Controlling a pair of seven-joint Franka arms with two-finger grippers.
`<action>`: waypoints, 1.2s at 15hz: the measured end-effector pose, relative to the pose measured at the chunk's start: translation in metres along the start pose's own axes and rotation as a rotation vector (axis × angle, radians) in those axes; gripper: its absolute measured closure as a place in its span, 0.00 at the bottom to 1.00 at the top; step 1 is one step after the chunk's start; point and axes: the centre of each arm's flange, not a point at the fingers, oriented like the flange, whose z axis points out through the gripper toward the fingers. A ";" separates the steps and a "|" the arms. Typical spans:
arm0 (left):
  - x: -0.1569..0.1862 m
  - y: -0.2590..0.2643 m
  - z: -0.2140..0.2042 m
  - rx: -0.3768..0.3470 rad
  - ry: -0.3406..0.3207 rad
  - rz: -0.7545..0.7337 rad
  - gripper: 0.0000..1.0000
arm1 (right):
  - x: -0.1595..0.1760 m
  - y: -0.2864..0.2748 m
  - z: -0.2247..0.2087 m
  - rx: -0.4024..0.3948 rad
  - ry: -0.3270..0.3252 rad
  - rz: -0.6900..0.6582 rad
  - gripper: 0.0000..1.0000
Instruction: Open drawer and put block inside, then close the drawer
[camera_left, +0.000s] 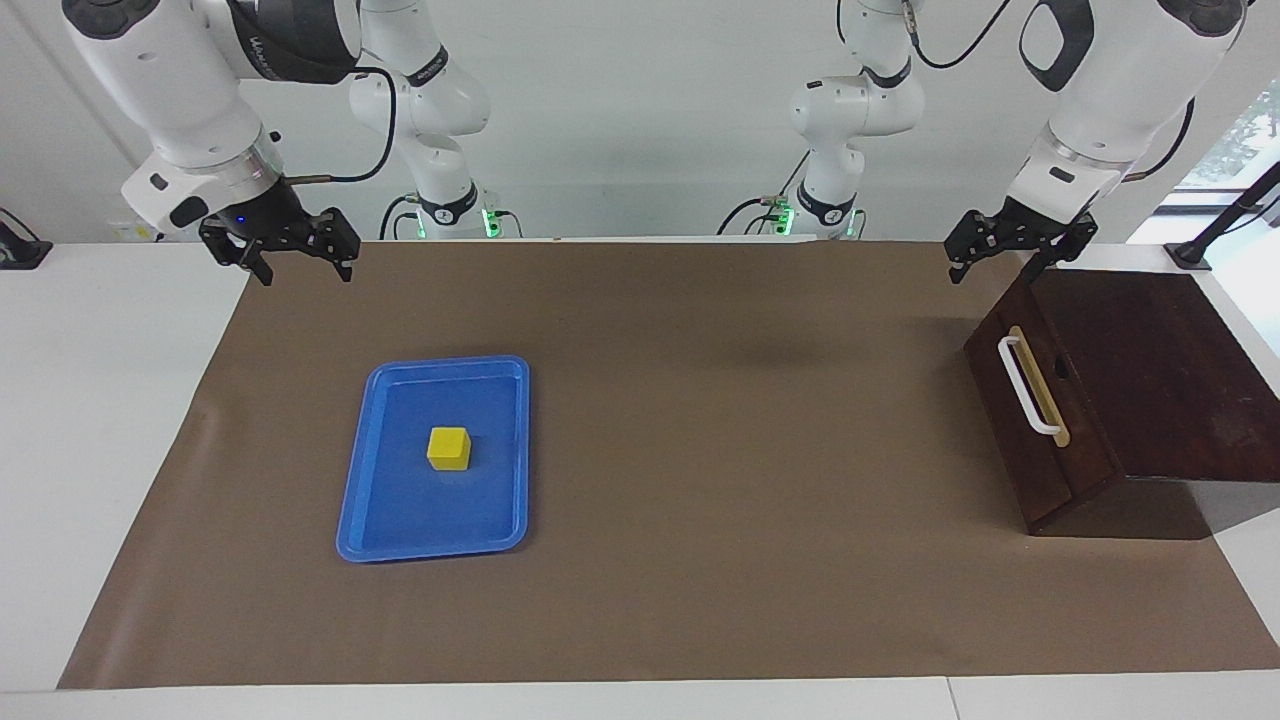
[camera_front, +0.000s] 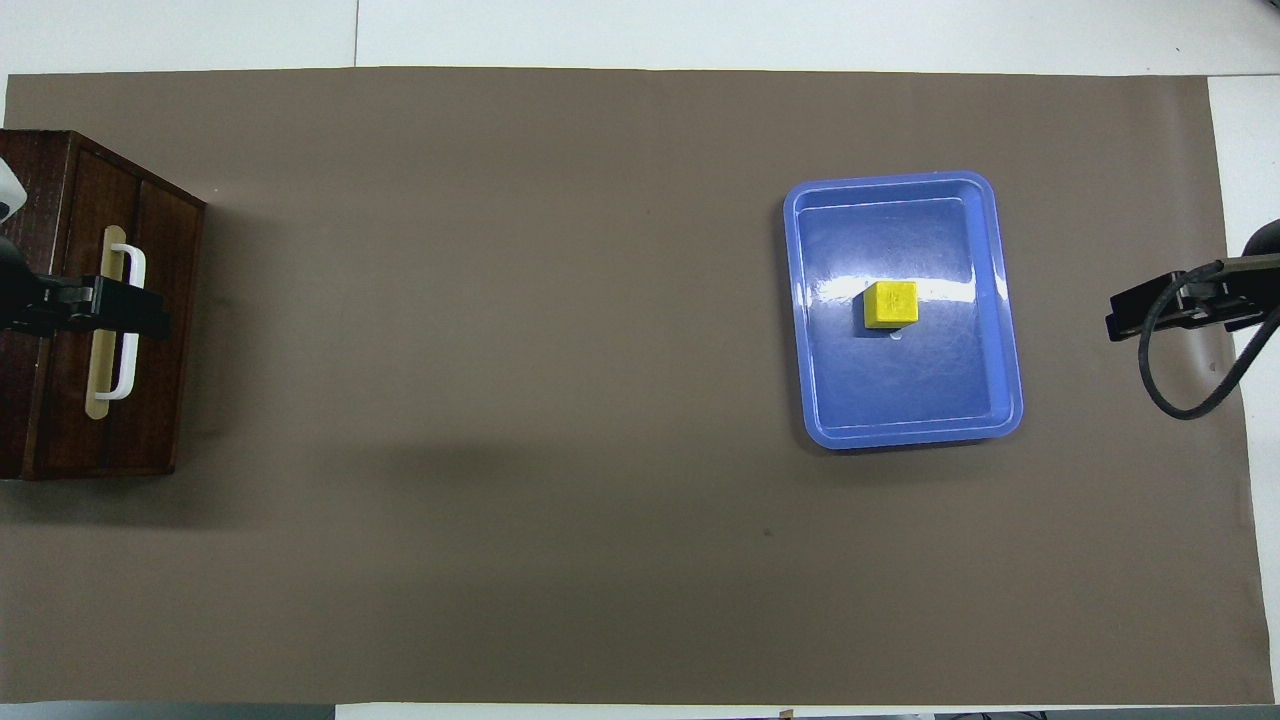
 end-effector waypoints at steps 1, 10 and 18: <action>0.000 0.000 0.000 0.000 0.000 0.000 0.00 | 0.000 0.000 0.000 0.000 0.000 0.000 0.00; 0.006 -0.002 0.008 0.025 0.040 0.003 0.00 | 0.000 -0.005 -0.004 -0.003 0.011 -0.028 0.00; 0.031 -0.006 0.123 0.327 0.102 0.193 0.00 | 0.002 -0.003 0.003 -0.010 0.012 0.075 0.00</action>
